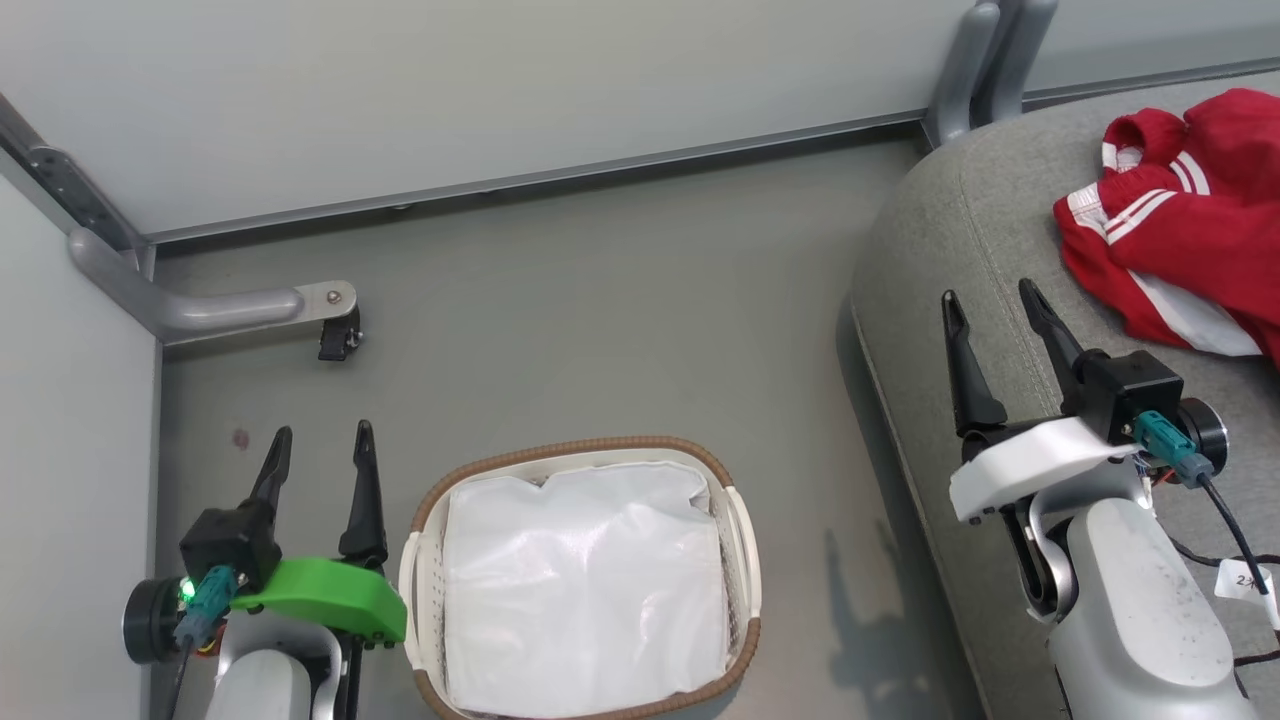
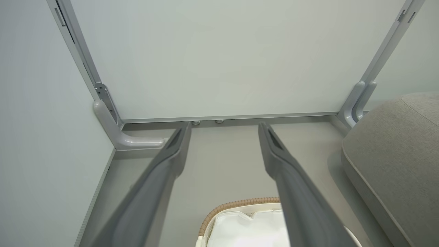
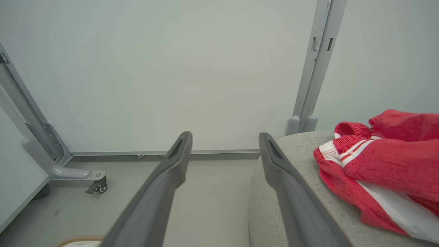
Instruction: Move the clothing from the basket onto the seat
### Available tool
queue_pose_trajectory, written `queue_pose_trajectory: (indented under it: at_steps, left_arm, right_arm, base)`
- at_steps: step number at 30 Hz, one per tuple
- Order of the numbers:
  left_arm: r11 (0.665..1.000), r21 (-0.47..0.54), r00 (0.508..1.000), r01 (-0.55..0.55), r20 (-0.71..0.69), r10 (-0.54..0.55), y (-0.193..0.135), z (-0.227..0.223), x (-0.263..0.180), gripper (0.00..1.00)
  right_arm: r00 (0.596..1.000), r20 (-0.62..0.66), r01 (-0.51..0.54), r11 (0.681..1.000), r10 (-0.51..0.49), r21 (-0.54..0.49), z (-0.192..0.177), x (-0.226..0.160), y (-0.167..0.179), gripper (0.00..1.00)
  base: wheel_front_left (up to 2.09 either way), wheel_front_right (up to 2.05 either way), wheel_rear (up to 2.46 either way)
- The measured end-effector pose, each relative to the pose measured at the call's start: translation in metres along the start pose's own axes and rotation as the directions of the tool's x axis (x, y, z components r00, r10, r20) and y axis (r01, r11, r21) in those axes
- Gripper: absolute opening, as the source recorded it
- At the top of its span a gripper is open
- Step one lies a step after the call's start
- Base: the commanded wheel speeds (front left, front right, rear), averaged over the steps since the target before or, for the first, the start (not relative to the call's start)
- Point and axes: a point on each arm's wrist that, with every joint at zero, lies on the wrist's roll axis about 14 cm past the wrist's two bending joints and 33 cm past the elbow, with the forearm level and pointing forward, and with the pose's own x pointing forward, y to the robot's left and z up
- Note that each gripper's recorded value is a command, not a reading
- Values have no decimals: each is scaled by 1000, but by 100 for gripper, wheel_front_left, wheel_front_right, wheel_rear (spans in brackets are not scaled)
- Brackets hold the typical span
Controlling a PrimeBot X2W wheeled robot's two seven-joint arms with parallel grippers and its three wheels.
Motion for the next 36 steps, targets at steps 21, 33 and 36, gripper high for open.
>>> queue_pose_trajectory:
  at_steps: [21,33,36]
  left_arm:
    - [994,-45,995,-99,14,99,22,0,-61,100]
    - [993,-80,996,-89,13,90,15,-4,-81,100]
    - [992,-87,995,-95,-6,95,15,-10,-84,0]
  right_arm:
    - [998,-64,-5,999,7,37,-15,-60,10,100]
    - [997,-78,7,999,-3,50,-19,-84,10,100]
    - [994,-106,12,998,-6,56,-28,-89,10,0]
  base:
    - [0,0,0]
    - [0,0,0]
    - [0,0,0]
